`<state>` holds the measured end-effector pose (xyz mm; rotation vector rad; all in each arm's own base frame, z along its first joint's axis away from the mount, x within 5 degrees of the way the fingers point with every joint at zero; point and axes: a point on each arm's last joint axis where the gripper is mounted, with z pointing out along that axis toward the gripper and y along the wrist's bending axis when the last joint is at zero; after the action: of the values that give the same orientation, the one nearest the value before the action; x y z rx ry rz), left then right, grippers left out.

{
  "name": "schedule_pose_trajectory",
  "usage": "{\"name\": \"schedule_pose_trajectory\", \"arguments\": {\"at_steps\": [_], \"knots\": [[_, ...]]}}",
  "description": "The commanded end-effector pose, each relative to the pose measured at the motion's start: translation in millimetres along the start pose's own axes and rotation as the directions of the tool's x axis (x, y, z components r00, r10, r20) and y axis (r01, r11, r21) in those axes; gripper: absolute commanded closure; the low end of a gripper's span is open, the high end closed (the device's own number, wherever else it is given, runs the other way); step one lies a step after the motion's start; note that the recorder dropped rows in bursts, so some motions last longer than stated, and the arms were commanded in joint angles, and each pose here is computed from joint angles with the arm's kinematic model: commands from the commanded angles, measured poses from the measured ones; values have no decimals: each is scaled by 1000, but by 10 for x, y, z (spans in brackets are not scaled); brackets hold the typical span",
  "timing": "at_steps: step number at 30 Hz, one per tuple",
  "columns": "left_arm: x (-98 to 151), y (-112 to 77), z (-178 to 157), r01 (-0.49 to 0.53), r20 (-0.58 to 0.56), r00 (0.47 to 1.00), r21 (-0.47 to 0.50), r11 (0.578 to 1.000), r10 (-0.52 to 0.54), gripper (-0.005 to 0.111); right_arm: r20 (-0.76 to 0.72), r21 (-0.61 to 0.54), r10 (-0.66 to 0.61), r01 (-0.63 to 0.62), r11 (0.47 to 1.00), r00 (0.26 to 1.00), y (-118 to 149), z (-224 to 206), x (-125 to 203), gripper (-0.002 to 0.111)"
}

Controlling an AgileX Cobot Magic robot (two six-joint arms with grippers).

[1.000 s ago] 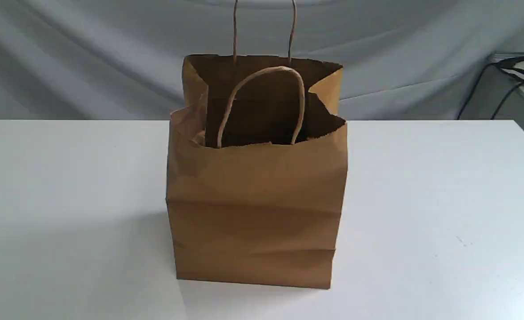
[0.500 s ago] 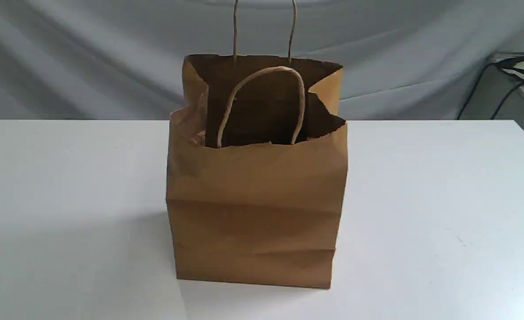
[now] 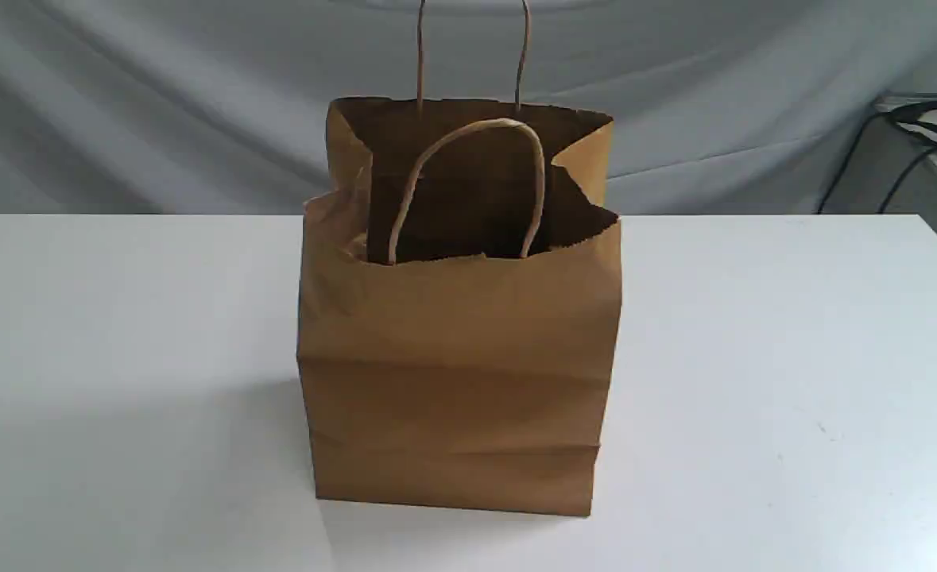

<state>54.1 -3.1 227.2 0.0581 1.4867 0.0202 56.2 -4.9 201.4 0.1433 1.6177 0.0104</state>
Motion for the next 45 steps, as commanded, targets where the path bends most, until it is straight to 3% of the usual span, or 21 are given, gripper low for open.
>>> {"name": "schedule_pose_trajectory", "arguments": {"at_steps": [1,11,26,37,42,45], "knots": [[-1,22,-6,-20,25,999,-28,999,20,103,-1,7,8,-8,1000,1000,-5,0,11,108],[10,24,-5,-47,19,999,-30,998,48,103,-1,7,8,-8,1000,1000,-5,0,11,108],[259,30,0,91,-121,988,-53,994,-97,103,-1,7,10,-10,1000,1000,-5,0,11,108],[215,36,5,25,-76,997,-50,998,-29,103,-1,7,8,-8,1000,1000,-5,0,11,108],[214,32,5,127,-70,989,-53,991,-130,103,-1,7,8,-8,1000,1000,-5,0,11,108],[214,32,5,124,-70,989,-52,991,-127,103,-1,7,8,-8,1000,1000,-5,0,11,108]]}}
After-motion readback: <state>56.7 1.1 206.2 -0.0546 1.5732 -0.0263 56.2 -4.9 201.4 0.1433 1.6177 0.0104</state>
